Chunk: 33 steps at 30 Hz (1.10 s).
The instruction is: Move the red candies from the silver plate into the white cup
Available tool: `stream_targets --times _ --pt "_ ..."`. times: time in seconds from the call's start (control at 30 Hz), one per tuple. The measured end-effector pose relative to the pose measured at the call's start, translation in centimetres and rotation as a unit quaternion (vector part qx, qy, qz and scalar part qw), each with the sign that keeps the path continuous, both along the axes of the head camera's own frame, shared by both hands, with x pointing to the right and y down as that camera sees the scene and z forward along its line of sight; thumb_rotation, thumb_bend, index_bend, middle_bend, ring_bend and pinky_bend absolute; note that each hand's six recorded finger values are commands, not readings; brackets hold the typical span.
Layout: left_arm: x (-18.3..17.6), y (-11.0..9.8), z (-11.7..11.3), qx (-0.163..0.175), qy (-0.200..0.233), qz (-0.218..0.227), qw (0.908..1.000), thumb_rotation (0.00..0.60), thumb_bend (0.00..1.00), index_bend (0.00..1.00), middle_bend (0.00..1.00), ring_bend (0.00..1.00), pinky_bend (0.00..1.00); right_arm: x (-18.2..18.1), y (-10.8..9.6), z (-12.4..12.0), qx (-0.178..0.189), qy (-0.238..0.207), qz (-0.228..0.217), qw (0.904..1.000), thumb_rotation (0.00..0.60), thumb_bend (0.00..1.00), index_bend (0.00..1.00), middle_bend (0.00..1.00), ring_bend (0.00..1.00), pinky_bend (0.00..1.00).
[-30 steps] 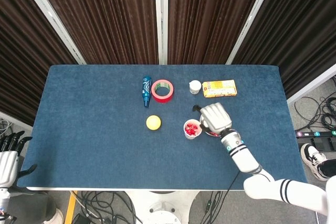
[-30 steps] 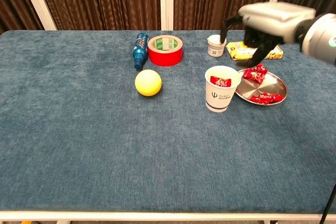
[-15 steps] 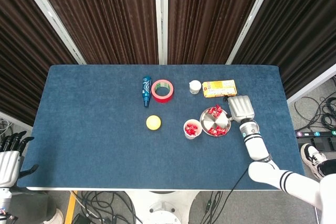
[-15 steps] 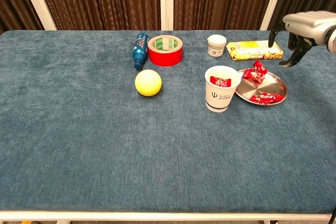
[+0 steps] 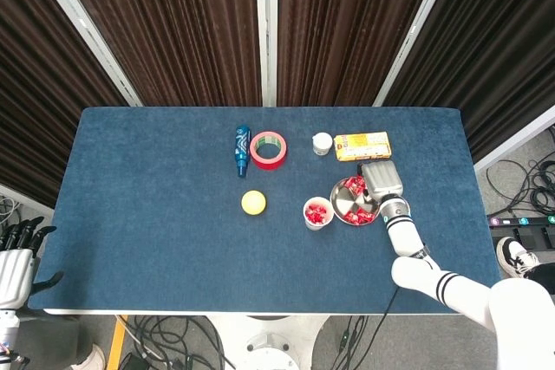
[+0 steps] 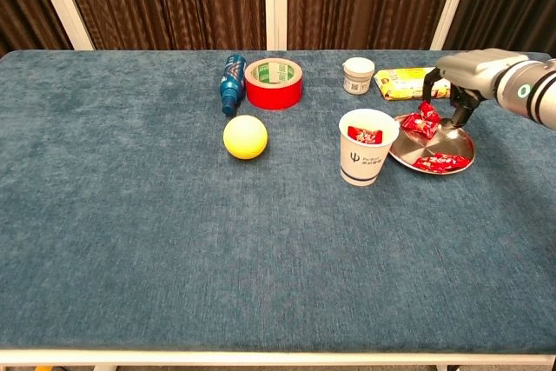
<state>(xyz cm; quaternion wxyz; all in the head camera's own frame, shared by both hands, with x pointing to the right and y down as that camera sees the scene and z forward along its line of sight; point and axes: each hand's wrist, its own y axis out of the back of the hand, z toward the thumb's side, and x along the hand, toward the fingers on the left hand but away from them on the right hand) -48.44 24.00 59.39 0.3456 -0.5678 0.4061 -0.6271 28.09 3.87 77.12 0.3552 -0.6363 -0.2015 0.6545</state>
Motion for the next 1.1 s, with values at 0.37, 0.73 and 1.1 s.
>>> stream_targets --times 0.37,0.73,1.1 --pt "0.0 0.1 0.3 -0.001 0.003 0.0 1.0 0.6 0.0 0.29 0.22 0.12 0.13 -1.1 1.4 -0.4 -0.006 -0.003 -0.03 0.9995 0.6 0.3 0.38 1.0 1.0 1.0" --pt "-0.2 0.4 0.4 -0.004 0.004 -0.004 1.0 0.6 0.0 0.29 0.22 0.12 0.13 0.1 0.9 -0.3 0.004 0.02 -0.018 0.9996 0.6 0.3 0.39 1.0 1.0 1.0" --pt "-0.3 0.4 0.5 -0.005 0.003 -0.005 1.0 0.6 0.0 0.29 0.22 0.12 0.13 -1.2 1.5 0.9 -0.012 0.021 -0.028 0.9993 0.6 0.3 0.39 1.0 1.0 1.0"
